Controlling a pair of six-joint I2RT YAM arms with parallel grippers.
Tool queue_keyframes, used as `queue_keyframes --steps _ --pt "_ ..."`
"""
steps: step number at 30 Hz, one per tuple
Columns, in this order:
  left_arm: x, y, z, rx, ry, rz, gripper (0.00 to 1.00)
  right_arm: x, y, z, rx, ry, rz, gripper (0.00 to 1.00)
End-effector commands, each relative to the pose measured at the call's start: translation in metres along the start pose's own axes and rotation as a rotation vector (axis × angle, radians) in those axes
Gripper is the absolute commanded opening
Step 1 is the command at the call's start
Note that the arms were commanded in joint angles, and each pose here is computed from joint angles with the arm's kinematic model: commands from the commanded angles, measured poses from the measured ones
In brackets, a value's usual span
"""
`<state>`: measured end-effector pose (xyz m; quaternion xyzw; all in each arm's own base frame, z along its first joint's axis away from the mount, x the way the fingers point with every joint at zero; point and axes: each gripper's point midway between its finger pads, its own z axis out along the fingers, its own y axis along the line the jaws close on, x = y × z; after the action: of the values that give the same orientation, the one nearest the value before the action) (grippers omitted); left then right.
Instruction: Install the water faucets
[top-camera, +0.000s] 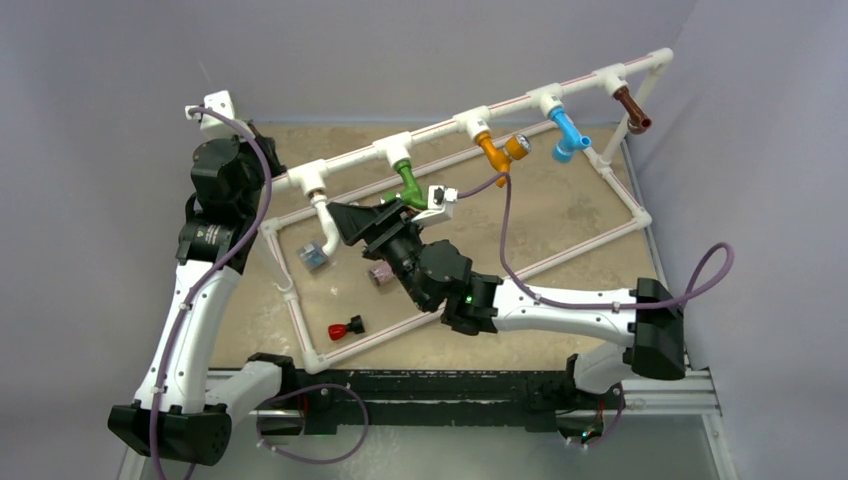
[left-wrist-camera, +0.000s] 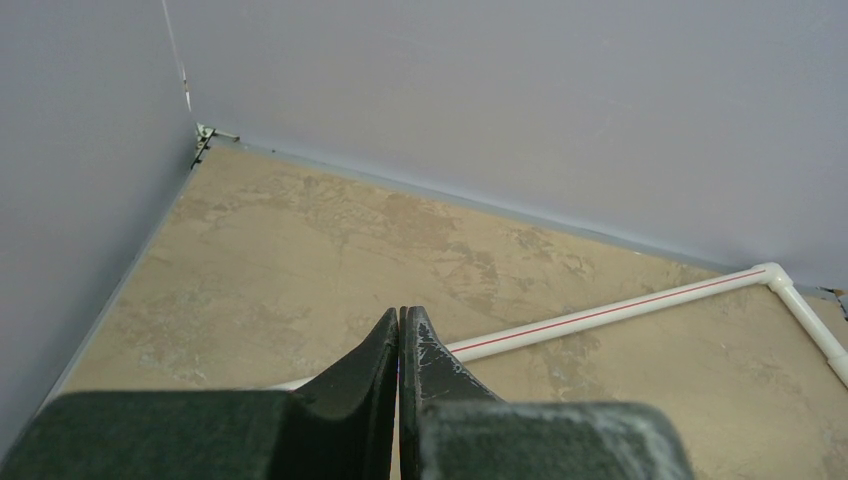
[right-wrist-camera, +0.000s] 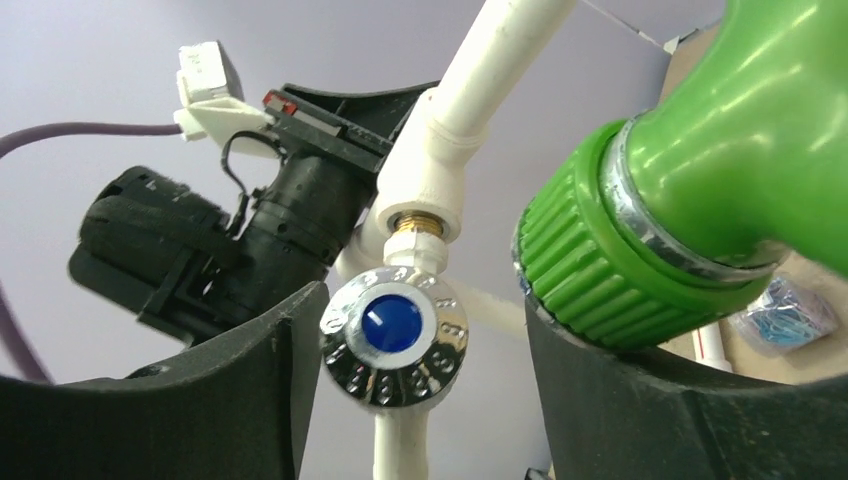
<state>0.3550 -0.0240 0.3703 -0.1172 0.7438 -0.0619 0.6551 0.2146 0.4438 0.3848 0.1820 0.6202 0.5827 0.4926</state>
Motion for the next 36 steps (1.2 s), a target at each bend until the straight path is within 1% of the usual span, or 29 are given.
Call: queue_keyframes --steps 1,5,10,14,18,20,23,27,29,33,36 --pt "0.089 -0.004 -0.019 0.062 0.335 0.071 0.0 -0.028 0.018 -0.015 -0.031 -0.011 0.03 0.74" --pt "0.089 -0.004 -0.018 0.058 0.334 0.073 0.0 -0.035 0.016 -0.033 -0.038 0.042 -0.057 0.79" --pt "0.088 -0.003 -0.017 0.054 0.333 0.076 0.0 -0.039 0.008 -0.054 -0.029 0.124 -0.198 0.8" --pt "0.09 -0.003 -0.016 0.051 0.339 0.077 0.0 -0.05 0.011 -0.073 -0.068 0.173 -0.375 0.81" --pt "0.092 -0.002 -0.016 0.05 0.347 0.078 0.0 -0.062 0.022 -0.082 -0.118 0.22 -0.603 0.81" --pt "0.091 -0.002 -0.016 0.046 0.347 0.08 0.0 -0.07 0.021 -0.083 -0.113 0.23 -0.74 0.8" --pt "0.09 -0.002 -0.016 0.044 0.349 0.083 0.0 -0.076 0.024 -0.086 -0.167 0.257 -0.946 0.79" --pt "0.088 -0.002 -0.016 0.039 0.354 0.086 0.0 -0.079 0.031 -0.089 -0.249 0.284 -1.154 0.78" --pt "0.089 -0.001 -0.015 0.036 0.354 0.087 0.0 -0.082 0.034 -0.087 -0.287 0.275 -1.281 0.77" --pt "0.089 -0.002 -0.015 0.038 0.362 0.088 0.0 -0.061 0.026 -0.092 -0.358 0.335 -1.577 0.76" --pt "0.09 -0.002 -0.015 0.041 0.366 0.09 0.0 -0.044 0.02 -0.096 -0.378 0.327 -1.821 0.77"
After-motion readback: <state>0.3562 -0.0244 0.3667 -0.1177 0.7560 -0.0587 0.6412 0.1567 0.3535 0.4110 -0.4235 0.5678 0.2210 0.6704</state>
